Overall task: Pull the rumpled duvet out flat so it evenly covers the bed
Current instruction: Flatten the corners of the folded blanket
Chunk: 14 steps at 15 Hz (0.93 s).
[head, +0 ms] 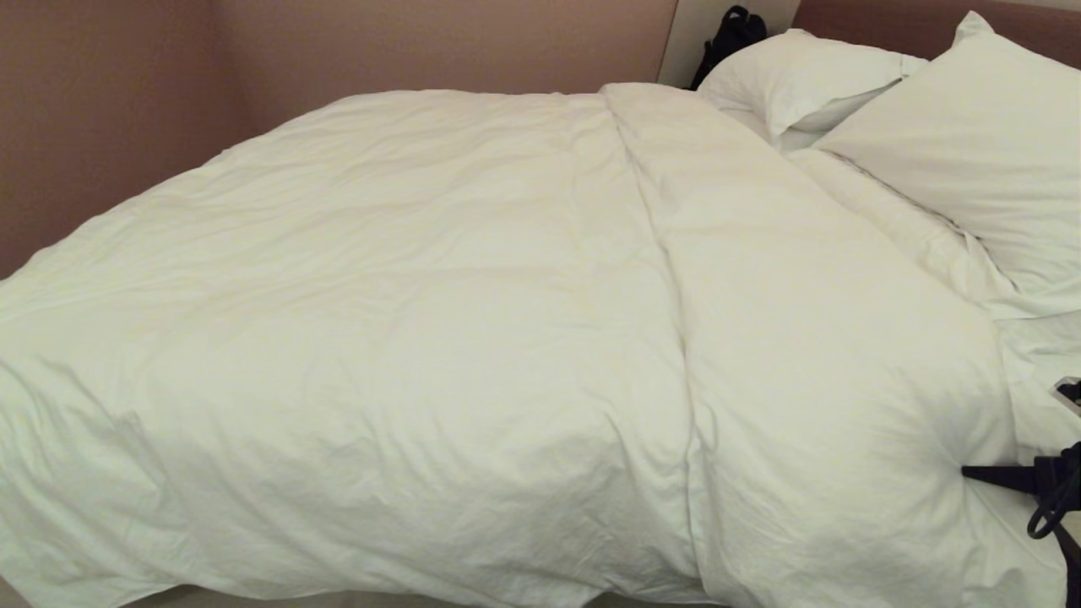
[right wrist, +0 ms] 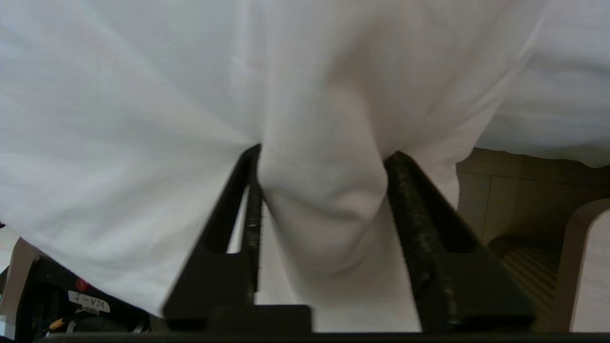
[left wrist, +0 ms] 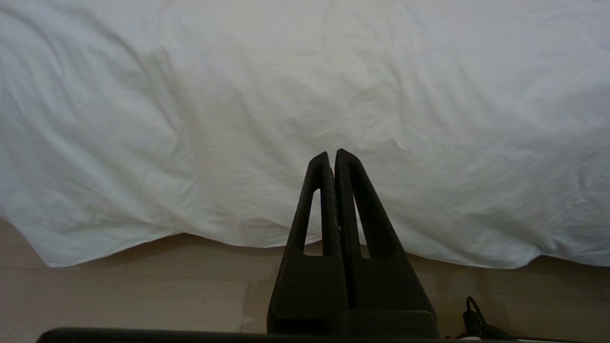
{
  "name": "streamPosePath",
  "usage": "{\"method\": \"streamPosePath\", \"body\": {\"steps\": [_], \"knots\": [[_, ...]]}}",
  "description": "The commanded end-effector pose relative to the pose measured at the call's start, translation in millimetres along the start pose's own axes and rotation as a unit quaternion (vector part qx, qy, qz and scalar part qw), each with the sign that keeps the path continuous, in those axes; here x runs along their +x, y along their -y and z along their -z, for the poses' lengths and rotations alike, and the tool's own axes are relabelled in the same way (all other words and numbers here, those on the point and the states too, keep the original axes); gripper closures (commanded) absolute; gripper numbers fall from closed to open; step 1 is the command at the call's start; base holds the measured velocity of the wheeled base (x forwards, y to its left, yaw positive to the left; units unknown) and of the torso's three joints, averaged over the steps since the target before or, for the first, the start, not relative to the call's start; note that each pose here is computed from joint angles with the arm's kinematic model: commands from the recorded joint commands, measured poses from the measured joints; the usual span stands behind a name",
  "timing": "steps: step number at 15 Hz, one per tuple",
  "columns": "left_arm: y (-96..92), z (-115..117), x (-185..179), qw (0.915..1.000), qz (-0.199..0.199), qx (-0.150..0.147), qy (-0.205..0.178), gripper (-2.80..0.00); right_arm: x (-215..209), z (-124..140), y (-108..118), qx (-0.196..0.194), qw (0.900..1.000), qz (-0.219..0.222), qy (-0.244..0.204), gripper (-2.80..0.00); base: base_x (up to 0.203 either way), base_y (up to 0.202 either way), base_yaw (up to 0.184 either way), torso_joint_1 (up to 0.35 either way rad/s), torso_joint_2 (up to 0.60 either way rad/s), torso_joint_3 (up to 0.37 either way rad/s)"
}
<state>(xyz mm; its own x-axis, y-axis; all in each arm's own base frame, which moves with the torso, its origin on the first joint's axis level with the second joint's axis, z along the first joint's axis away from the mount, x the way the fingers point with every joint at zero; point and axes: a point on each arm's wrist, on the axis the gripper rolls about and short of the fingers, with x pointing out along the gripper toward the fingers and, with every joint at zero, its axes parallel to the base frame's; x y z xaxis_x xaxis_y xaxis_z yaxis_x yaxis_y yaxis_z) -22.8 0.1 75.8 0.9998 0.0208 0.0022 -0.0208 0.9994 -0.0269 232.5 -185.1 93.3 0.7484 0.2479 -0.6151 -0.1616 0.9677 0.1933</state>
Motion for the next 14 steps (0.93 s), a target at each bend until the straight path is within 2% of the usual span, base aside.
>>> {"method": "streamPosePath", "body": {"steps": [1, 6, 9, 11, 14], "knots": [[0.0, 0, 0, 1.0, 0.0, 0.0, 0.0, 0.0, 0, 0, 0, 0.0, 1.0, -0.002, 0.001, 0.0, 0.0, 0.0, 0.0, 0.0, 0.0, 0.0], [0.0, 0, 0, 1.0, 0.0, 0.0, 0.0, 0.0, 1, 2, 2, 0.003, 1.0, 0.006, -0.008, 0.0, 0.0, 0.0, 0.0, 0.0, 0.0, 0.0], [0.0, 0, 0, 1.0, 0.0, 0.0, 0.0, 0.0, -1, 7, 3, 0.01, 0.999, 0.038, -0.029, 0.0, 0.0, 0.0, 0.0, 0.0, 0.0, 0.0], [0.0, 0, 0, 1.0, 0.0, 0.0, 0.0, 0.0, -6, 8, 2, 0.007, 0.996, 0.078, -0.05, 0.0, 0.0, 0.0, 0.0, 0.0, 0.0, 0.0], [0.0, 0, 0, 1.0, 0.0, 0.0, 0.0, 0.0, -18, 3, -2, -0.003, 0.992, 0.115, -0.05, 0.0, 0.0, 0.0, 0.0, 0.0, 0.0, 0.0]]}}
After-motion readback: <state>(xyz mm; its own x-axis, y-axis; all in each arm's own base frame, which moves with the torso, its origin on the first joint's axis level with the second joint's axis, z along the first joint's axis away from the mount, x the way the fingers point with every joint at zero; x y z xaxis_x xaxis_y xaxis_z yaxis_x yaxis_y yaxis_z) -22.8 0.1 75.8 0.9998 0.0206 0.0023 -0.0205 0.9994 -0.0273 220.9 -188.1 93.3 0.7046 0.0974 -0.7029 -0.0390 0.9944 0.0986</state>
